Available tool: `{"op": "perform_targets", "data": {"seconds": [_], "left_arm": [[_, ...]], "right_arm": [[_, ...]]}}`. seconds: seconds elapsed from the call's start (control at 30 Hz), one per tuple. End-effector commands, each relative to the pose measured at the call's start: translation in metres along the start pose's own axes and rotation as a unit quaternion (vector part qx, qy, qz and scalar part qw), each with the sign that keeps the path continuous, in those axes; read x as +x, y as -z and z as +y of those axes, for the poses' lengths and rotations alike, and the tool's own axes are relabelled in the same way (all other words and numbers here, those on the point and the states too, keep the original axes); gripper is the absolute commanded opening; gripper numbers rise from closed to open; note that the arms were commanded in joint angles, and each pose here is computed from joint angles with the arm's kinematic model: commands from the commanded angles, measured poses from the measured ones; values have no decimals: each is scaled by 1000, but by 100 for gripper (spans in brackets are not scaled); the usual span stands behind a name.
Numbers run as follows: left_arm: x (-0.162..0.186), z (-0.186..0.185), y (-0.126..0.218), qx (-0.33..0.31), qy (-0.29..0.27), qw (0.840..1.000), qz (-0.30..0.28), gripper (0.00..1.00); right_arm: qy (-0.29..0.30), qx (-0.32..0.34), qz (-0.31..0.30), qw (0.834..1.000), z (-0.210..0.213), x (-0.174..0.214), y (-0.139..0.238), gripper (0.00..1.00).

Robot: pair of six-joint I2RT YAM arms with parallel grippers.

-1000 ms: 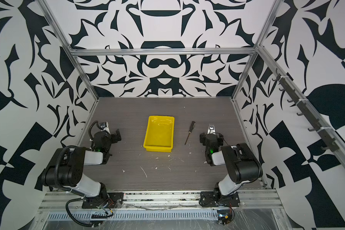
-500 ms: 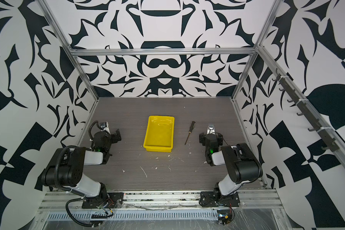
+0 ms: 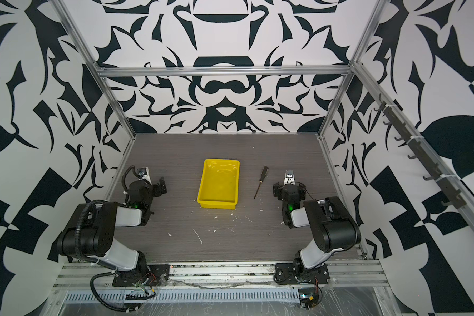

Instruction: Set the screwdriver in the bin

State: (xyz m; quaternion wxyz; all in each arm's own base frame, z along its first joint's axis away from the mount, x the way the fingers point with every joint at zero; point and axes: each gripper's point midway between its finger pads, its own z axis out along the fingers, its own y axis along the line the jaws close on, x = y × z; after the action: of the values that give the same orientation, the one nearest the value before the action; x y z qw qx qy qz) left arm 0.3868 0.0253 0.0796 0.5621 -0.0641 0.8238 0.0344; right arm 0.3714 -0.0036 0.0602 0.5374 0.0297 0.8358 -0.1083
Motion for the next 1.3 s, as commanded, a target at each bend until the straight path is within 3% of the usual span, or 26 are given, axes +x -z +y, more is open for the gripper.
{"op": "perform_targets", "data": {"seconds": [0.0,0.3,0.4,0.57,0.7,0.8,0.87,1.0,1.17,1.27], "left_arm": [[-12,0,-2,2,2,1000,-15,99],[-12,0,-1,1,3,1000,-17,99],[-13,-1,1,2,7,1000,-21,99],[-29,-2,13,3,0,999,-39,99],[-58,-18,41,28,52,996,64,99],[-73,-36,68,44,100,988,111,99],[-58,-53,88,85,161,968,171,99],[-27,-69,110,142,146,956,211,99],[-7,-19,112,4,178,962,206,99],[3,-3,117,-50,209,954,210,99]], "right_arm": [[-11,0,-36,999,-1,-27,0,100],[-12,-2,-52,999,-1,-31,8,100],[-26,41,-75,996,-16,-46,26,100],[-88,124,-21,988,-53,-67,60,100],[-142,85,5,986,-53,-78,91,100],[-228,108,70,965,-63,-52,115,100],[-222,89,94,966,-58,-33,120,100],[-213,63,92,971,-52,-5,122,100],[-234,19,61,970,-42,-10,126,100],[-230,16,68,971,-40,-8,125,100]]}}
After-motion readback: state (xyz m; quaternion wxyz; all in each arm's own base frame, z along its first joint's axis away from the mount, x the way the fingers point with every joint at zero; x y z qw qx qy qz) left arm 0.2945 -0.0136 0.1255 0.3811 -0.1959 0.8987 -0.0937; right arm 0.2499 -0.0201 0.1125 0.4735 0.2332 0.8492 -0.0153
